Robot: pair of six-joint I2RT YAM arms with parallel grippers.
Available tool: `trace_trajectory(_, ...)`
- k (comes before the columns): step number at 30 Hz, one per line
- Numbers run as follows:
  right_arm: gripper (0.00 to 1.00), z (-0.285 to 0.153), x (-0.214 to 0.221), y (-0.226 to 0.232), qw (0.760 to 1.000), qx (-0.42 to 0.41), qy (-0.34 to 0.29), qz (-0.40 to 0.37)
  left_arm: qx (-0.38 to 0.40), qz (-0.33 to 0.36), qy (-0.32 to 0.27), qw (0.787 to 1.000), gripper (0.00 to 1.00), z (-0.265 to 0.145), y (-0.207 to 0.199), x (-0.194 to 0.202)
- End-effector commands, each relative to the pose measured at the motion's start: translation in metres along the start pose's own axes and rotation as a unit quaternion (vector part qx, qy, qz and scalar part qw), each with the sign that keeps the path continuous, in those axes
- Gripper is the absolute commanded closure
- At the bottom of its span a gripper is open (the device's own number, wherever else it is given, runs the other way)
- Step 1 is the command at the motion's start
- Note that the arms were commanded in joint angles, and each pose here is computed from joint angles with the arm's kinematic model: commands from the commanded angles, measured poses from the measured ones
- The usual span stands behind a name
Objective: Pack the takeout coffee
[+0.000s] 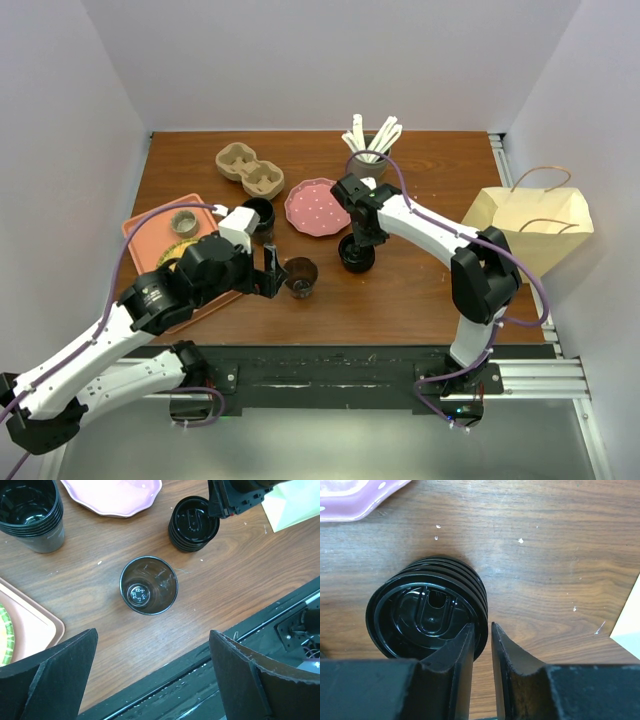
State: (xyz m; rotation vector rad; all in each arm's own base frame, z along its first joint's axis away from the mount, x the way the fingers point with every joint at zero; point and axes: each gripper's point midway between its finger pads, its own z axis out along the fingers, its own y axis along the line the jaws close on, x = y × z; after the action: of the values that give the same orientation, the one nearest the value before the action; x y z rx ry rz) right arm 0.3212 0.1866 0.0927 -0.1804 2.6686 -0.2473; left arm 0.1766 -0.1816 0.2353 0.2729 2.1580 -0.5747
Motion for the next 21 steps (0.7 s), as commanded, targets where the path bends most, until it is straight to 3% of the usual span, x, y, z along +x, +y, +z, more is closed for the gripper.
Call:
trace_trajectory(1, 0.75, -0.004, -0.017, 0.006, 1.000, -0.012, -0.018, 0.011, 0.016, 0.008, -0.029, 0.999, 0.02, -0.004, -0.008, -0.020)
trace_trajectory(12, 0.87, -0.008, -0.023, 0.004, 0.999, -0.014, -0.024, 0.018, 0.016, 0.020, -0.030, 0.999, 0.04, -0.003, -0.009, -0.022)
trace_trajectory(21, 0.88, -0.029, -0.030, -0.005, 0.999, -0.017, -0.034, 0.017, 0.014, 0.028, -0.020, 0.999, 0.11, 0.006, -0.011, -0.020)
